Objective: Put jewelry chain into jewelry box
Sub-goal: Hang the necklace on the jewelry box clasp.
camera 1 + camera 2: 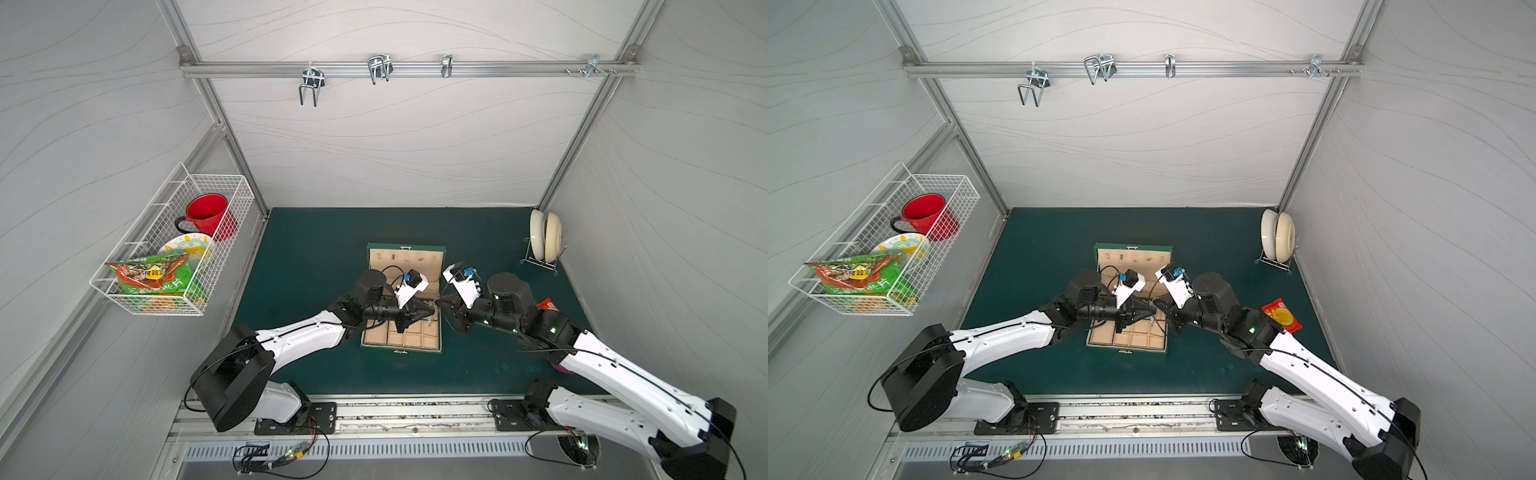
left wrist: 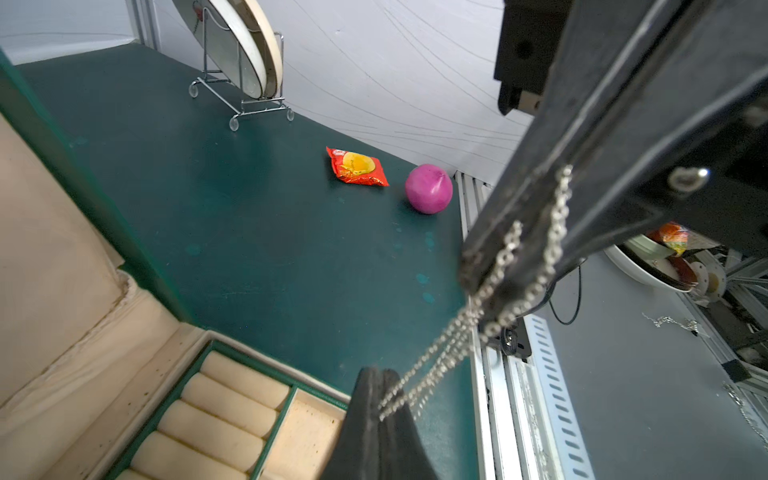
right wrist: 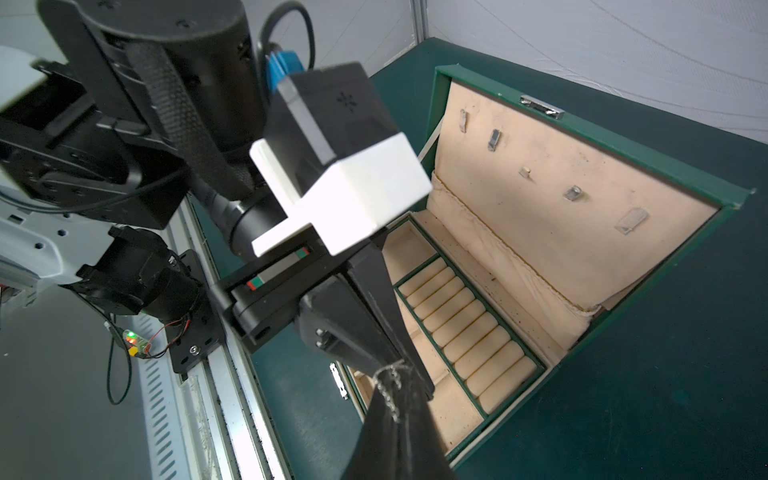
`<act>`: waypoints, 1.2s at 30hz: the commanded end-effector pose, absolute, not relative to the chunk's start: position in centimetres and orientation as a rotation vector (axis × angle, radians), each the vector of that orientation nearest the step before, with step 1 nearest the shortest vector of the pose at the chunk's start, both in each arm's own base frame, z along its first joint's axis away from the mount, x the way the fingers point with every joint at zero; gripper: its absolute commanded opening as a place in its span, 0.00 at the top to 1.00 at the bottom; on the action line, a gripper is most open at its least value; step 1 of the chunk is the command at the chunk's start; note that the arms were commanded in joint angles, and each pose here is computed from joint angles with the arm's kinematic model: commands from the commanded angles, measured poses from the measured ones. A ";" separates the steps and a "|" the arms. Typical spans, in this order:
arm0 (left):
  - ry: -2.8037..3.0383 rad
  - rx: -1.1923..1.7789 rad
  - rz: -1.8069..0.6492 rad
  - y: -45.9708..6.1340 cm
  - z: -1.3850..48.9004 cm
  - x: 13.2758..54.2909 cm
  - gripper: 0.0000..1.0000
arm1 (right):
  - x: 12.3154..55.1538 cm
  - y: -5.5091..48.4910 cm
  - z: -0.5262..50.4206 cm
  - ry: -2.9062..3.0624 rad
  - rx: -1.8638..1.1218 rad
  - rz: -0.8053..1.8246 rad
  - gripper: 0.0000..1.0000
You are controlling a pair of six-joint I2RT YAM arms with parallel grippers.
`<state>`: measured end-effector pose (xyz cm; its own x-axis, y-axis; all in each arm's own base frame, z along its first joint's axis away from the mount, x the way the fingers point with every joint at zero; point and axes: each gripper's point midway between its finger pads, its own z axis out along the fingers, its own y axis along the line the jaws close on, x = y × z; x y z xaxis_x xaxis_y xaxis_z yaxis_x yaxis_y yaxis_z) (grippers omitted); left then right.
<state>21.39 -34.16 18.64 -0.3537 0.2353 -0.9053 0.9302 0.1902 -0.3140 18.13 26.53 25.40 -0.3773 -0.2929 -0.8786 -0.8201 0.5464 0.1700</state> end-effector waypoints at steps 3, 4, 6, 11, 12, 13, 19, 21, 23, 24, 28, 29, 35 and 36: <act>1.747 1.040 -1.038 -32.7 19.7 23.1 0.94 | 19.3 27.0 25.9 1.876 -0.888 0.704 1.00; 1.757 1.022 -1.015 -32.4 19.7 23.6 0.94 | 19.5 27.2 25.8 1.867 -0.895 0.682 1.00; 1.792 0.970 -0.975 -31.5 19.7 24.9 0.95 | 20.2 27.7 25.9 1.844 -0.894 0.637 1.00; 1.835 0.860 -0.903 -29.7 20.2 28.0 0.95 | 22.5 28.7 26.1 1.813 -0.853 0.560 1.00; 1.842 0.841 -0.871 -29.4 20.2 28.6 0.95 | 23.0 28.8 26.2 1.810 -0.840 0.543 1.00; 1.848 0.822 -0.841 -29.1 20.4 29.3 0.95 | 23.5 29.1 26.3 1.805 -0.833 0.530 1.00; 1.915 0.740 -0.746 -27.7 19.8 32.5 0.96 | 26.4 30.6 25.9 1.816 -0.773 0.458 1.00; 1.931 0.726 -0.735 -27.5 19.5 33.1 0.96 | 27.3 31.0 25.6 1.826 -0.746 0.445 1.00; 1.946 0.696 -0.719 -27.2 19.3 33.8 0.97 | 28.2 31.2 25.3 1.838 -0.711 0.438 1.00; 1.951 0.680 -0.717 -27.0 19.2 34.2 0.98 | 28.7 31.4 25.0 1.847 -0.699 0.438 1.00; 1.977 0.622 -0.724 -26.4 18.9 35.4 0.98 | 30.2 31.9 24.5 1.861 -0.653 0.443 1.00; 1.984 0.620 -0.719 -26.3 18.7 35.5 0.98 | 30.5 32.1 24.4 1.864 -0.646 0.443 1.00; 2.005 0.578 -0.728 -26.1 18.6 36.5 0.98 | 32.1 33.2 23.2 1.883 -0.617 0.444 1.00; 2.008 0.566 -0.731 -26.0 18.6 36.7 0.98 | 32.4 33.4 23.0 1.886 -0.609 0.442 1.00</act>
